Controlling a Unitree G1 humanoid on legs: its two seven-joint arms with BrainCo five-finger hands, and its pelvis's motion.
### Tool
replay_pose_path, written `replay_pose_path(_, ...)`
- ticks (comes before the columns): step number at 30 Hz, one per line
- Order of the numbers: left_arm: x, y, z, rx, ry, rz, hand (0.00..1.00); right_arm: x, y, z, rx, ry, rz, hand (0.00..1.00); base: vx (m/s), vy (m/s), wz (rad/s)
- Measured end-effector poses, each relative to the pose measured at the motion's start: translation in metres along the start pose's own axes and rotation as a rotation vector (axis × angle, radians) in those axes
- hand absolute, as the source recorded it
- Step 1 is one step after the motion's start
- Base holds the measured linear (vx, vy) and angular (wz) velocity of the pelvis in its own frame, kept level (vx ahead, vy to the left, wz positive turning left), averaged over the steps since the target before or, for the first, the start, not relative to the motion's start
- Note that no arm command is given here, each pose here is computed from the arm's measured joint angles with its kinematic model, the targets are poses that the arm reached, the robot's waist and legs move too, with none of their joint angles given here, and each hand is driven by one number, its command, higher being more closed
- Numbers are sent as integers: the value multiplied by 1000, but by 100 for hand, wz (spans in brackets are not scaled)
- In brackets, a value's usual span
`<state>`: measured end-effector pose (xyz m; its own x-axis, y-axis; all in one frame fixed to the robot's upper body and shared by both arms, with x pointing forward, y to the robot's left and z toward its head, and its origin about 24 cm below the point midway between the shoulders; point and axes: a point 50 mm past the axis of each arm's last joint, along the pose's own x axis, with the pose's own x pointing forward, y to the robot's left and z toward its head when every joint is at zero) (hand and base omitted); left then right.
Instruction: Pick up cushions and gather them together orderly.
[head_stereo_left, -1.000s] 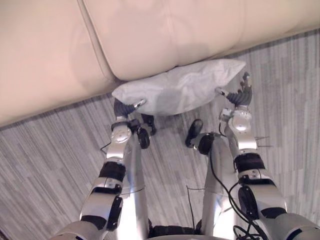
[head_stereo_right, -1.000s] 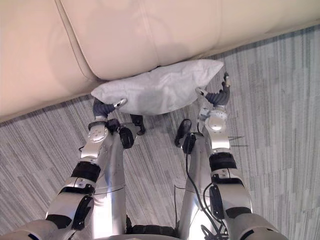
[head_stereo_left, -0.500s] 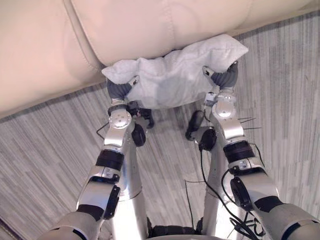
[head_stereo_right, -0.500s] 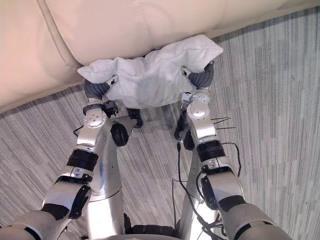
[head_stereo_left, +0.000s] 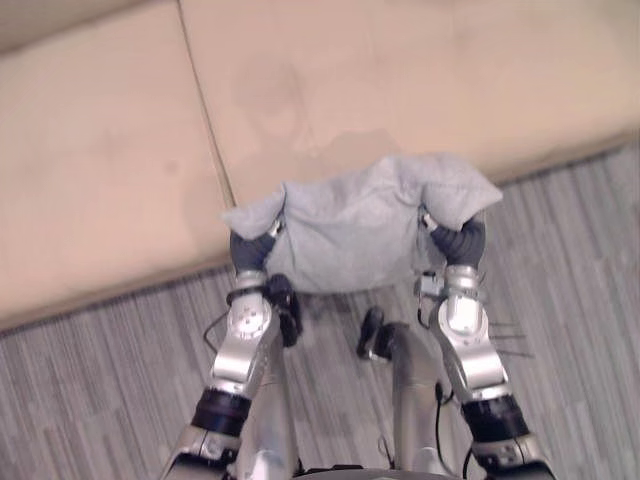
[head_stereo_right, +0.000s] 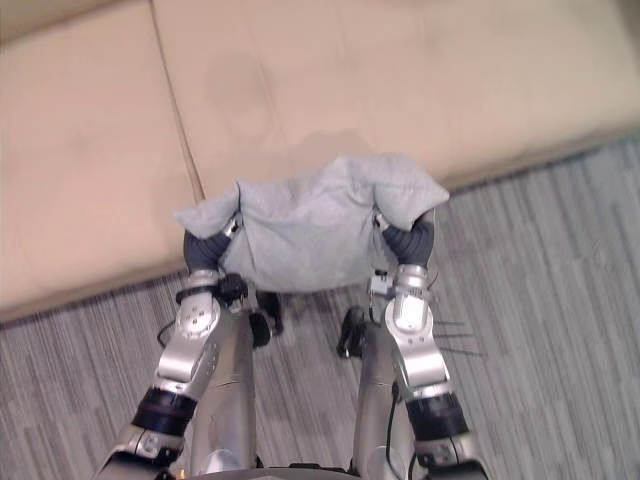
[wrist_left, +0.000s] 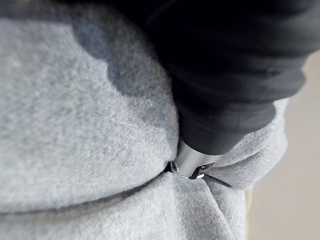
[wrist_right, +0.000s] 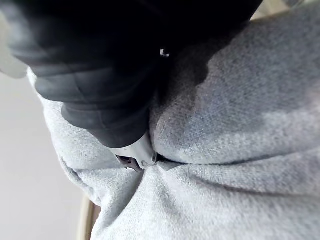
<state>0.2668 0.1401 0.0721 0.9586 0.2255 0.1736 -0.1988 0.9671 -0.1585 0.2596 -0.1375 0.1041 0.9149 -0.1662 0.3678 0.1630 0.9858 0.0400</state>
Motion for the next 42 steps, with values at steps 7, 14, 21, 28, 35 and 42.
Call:
replay_pose_path(7,-34,28,-28,69,126,2,100,-24,0,-36,-38,173,105,100,201,18,6)
replay_pose_path(14,-58,40,-44,93,219,-21,100,-30,-3,-46,-70,224,185,100,106,31,-19)
replay_pose_path(21,-74,45,-52,95,280,-47,100,-44,-11,-56,-71,288,193,100,34,86,-5)
replay_pose_path(28,-72,48,-48,102,260,-34,100,-55,-16,-65,-63,348,189,100,162,-39,63)
replay_pose_path(35,-62,21,-46,53,228,-115,100,-58,-44,-60,-84,345,91,100,354,-231,81)
replay_pose_path(42,-52,-1,-45,14,211,-196,100,-41,-55,-30,-52,198,12,100,143,-24,9)
